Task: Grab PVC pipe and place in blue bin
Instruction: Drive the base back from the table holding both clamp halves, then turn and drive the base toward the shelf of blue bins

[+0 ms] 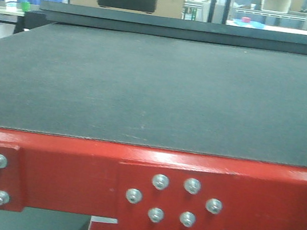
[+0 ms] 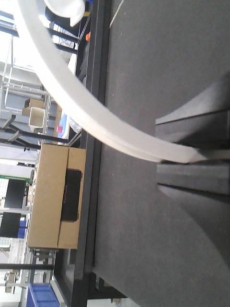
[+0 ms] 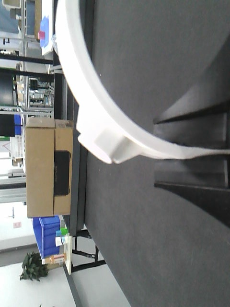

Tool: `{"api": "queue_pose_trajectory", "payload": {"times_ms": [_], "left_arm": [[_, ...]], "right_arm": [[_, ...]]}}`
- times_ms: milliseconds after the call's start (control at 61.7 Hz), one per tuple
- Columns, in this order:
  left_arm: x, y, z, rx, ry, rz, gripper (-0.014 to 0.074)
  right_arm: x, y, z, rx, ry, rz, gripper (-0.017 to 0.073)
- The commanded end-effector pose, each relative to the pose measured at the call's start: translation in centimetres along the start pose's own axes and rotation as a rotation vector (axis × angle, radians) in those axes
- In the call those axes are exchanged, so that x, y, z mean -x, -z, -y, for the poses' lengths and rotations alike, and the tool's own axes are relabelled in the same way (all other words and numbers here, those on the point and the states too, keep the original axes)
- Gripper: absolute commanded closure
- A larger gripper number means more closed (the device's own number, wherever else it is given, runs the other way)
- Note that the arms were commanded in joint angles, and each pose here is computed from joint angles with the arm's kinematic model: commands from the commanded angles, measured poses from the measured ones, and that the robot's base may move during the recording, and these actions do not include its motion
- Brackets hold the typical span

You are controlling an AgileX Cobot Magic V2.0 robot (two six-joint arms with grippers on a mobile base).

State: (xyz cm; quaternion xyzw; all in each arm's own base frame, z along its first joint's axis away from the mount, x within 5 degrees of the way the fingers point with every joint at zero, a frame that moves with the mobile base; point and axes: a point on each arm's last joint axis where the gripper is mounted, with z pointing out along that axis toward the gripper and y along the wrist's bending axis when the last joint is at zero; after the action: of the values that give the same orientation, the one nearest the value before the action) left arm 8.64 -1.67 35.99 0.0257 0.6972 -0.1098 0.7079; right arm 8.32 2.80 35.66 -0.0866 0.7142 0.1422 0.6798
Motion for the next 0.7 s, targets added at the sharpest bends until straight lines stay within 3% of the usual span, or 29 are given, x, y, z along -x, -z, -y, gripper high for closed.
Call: {"api": "queue_pose_trajectory", "payload": {"times_ms": [0, 681], "left_arm": [[0.37, 0.14, 0.00, 0.001, 0.004, 0.034, 0.0704], [0.37, 0.14, 0.00, 0.001, 0.004, 0.034, 0.0704]], "right_arm": [[0.45, 0.16, -0.07, 0.007, -0.003, 0.030, 0.0728], [0.61, 0.16, -0.12, 0.012, -0.003, 0.047, 0.0728]]}}
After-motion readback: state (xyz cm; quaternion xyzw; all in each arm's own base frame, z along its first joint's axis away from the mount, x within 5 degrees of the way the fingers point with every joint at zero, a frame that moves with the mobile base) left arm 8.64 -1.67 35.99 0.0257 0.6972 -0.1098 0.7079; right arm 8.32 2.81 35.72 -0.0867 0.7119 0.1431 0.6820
